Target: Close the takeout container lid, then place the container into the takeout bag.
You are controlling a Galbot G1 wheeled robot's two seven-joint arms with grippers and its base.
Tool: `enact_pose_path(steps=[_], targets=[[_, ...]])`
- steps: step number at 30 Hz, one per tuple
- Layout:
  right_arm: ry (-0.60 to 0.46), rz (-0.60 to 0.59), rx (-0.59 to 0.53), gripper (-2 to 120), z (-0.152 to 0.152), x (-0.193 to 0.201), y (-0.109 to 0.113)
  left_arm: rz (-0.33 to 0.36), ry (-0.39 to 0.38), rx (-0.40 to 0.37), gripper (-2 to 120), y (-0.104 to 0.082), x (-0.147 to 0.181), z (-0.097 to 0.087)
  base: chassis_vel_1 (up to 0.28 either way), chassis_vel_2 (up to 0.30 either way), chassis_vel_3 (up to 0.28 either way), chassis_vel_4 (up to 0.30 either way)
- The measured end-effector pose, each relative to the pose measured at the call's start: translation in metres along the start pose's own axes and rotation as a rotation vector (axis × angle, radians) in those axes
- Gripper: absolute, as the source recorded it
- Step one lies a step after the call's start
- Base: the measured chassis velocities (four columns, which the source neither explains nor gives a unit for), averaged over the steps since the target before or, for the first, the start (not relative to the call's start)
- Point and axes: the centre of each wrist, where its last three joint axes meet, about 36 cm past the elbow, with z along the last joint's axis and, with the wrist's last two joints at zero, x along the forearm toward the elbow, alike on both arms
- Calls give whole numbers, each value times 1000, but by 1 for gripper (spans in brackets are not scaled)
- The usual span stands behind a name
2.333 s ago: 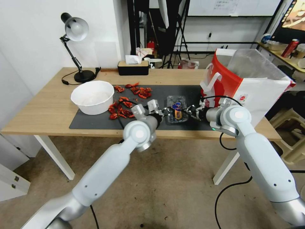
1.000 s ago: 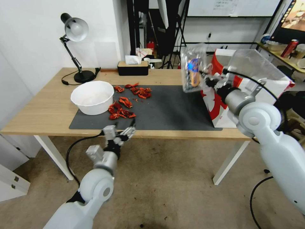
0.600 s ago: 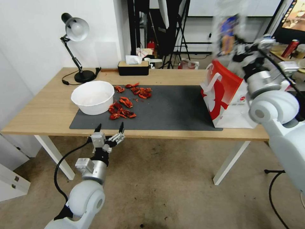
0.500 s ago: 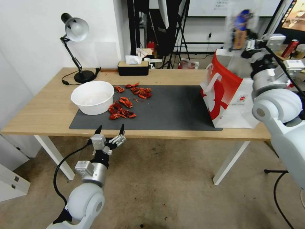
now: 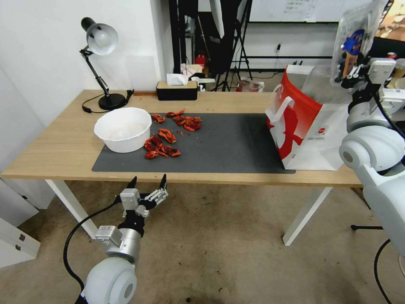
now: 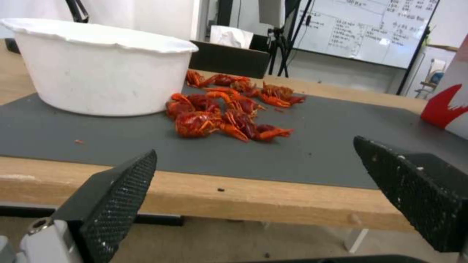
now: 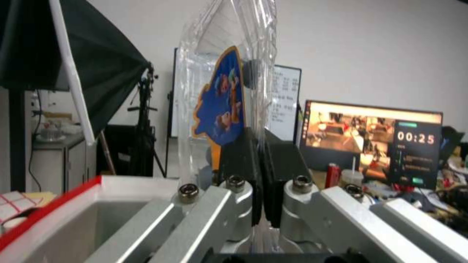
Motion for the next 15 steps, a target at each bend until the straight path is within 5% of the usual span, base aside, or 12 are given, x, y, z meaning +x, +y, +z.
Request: enact_pose_path(steps=[6,15], targets=[[26,1,-7,0,4,5,0,7,6,1,100,-1,3,3,0,0,0,0],[56,-7,-21,37,6,10,1,12,7,-2,100,-1,1,7,0,0,0,0]])
